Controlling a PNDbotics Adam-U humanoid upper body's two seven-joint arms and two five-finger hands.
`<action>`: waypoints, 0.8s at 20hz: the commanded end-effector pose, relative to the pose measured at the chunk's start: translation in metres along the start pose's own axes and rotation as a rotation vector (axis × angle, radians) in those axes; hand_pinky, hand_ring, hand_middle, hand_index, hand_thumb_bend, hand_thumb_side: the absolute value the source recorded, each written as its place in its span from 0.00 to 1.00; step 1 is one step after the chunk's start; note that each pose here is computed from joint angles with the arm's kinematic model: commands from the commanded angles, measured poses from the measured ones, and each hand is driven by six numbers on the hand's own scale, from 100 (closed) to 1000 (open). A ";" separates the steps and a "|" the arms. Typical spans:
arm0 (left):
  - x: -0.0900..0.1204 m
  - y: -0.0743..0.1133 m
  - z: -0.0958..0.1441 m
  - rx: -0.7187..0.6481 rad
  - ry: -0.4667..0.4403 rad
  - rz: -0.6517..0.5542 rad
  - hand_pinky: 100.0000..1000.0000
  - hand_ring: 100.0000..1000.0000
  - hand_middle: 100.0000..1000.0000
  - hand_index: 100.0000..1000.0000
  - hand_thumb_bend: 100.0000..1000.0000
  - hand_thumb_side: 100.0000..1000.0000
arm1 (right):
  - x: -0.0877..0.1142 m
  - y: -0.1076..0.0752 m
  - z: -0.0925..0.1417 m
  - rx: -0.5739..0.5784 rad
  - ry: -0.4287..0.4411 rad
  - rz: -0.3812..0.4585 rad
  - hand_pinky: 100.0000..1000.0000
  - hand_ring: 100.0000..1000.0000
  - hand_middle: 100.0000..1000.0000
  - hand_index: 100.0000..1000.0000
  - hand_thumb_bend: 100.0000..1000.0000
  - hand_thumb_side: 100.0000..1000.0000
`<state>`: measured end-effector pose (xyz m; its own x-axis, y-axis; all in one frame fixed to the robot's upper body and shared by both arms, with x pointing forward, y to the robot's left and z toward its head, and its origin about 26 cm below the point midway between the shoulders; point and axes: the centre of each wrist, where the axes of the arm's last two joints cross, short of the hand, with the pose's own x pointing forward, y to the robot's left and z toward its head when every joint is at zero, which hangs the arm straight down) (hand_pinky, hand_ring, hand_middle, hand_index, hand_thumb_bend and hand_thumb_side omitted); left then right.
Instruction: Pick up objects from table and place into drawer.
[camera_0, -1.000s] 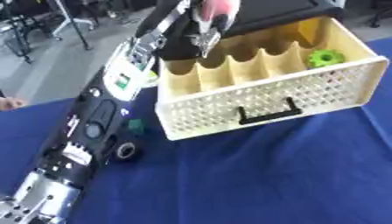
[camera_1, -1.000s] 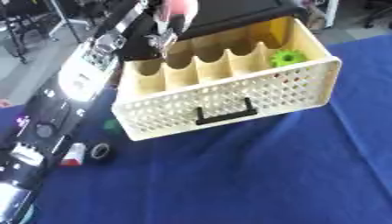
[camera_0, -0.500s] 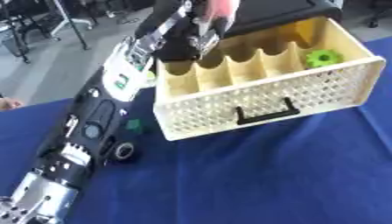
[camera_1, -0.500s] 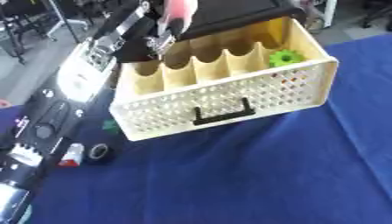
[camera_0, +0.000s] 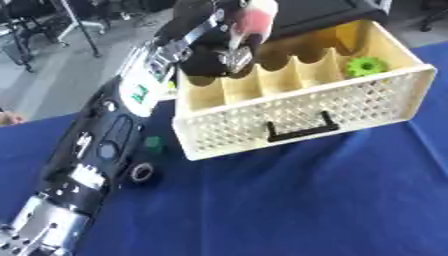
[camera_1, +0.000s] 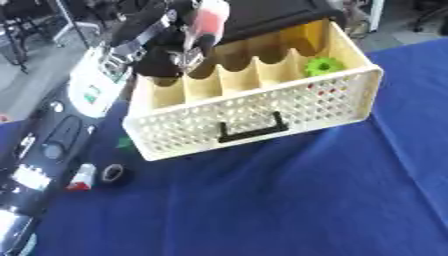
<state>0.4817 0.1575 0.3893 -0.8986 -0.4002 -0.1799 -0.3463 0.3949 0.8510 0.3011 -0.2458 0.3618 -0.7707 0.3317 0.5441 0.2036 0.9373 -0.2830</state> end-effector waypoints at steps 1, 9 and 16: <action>-0.007 0.006 0.010 -0.023 0.043 -0.055 0.85 0.93 0.87 0.95 0.10 0.70 | 0.006 -0.004 -0.002 -0.007 -0.020 -0.001 0.64 0.39 0.32 0.68 0.00 1.00; -0.008 0.003 0.011 -0.073 0.131 -0.125 0.93 0.97 0.96 1.00 0.12 0.67 | 0.005 -0.004 -0.001 -0.014 -0.015 -0.006 0.63 0.38 0.31 0.67 0.00 1.00; -0.008 0.004 0.010 -0.071 0.142 -0.089 0.91 0.95 0.94 1.00 0.16 0.88 | 0.003 -0.003 0.000 -0.015 -0.004 -0.010 0.63 0.38 0.31 0.67 0.00 1.00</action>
<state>0.4831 0.1580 0.3878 -0.8296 -0.5209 -0.2009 -0.4023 0.3082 0.8621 0.3018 -0.2466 0.3590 -0.7617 0.3272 0.5593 0.2037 0.9403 -0.2727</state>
